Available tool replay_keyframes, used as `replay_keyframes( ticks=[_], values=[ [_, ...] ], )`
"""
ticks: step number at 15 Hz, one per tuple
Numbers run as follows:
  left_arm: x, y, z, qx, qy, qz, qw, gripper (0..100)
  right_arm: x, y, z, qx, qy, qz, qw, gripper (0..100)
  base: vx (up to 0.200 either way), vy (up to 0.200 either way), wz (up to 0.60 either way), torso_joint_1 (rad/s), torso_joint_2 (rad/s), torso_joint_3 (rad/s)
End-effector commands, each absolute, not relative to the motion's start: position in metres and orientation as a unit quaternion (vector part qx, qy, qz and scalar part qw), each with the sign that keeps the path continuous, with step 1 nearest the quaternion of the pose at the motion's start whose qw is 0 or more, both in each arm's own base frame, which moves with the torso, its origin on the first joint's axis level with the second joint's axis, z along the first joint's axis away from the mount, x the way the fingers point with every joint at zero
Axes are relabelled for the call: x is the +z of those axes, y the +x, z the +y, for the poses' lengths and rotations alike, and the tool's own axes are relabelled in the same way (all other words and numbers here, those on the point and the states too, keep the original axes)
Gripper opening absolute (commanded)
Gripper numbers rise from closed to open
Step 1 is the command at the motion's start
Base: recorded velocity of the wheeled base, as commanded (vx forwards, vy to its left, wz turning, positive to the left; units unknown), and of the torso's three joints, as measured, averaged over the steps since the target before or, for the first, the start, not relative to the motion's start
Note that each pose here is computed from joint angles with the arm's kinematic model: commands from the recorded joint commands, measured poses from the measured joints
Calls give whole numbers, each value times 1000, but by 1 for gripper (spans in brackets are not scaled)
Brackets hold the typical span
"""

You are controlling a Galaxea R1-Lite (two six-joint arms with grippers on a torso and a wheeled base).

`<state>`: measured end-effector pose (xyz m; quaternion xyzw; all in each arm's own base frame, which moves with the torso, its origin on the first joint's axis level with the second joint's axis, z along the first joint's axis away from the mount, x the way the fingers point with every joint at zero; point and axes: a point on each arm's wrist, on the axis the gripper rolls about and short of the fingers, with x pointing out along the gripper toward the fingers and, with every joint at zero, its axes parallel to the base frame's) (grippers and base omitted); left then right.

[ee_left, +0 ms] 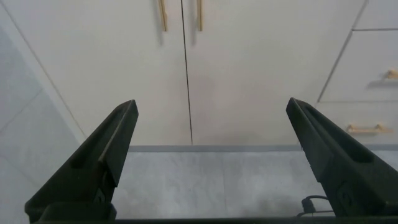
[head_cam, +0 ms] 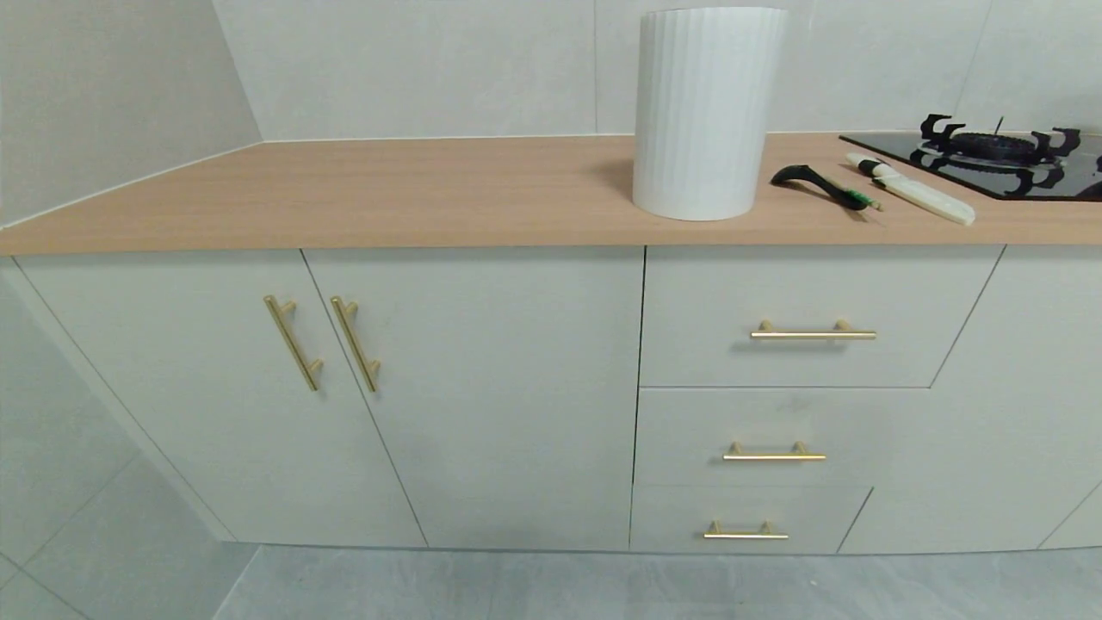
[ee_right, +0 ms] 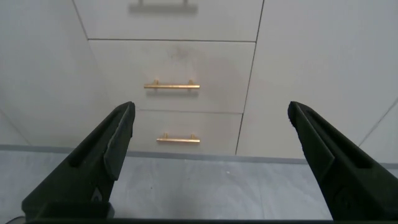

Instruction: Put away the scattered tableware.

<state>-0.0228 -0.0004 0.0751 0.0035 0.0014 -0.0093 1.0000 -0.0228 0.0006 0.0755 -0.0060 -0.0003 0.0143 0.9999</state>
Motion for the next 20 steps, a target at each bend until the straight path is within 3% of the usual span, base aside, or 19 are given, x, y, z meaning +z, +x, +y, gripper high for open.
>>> replay_keyframes(
  ticks=[1,17,20],
  values=[
    [75,-23,0,-9,4,1,1000,100,76,-23,1,15,-7,1,1000,100,0,0,0,0,0,0],
    [75,-23,0,-9,4,1,1000,100,76,-23,1,15,-11,-2,1000,100,0,0,-37,0,0,0],
    [75,-23,0,-9,4,1,1000,100,116,-31,1,32,16,-49,998,100,0,0,0,0,0,0]
  ],
)
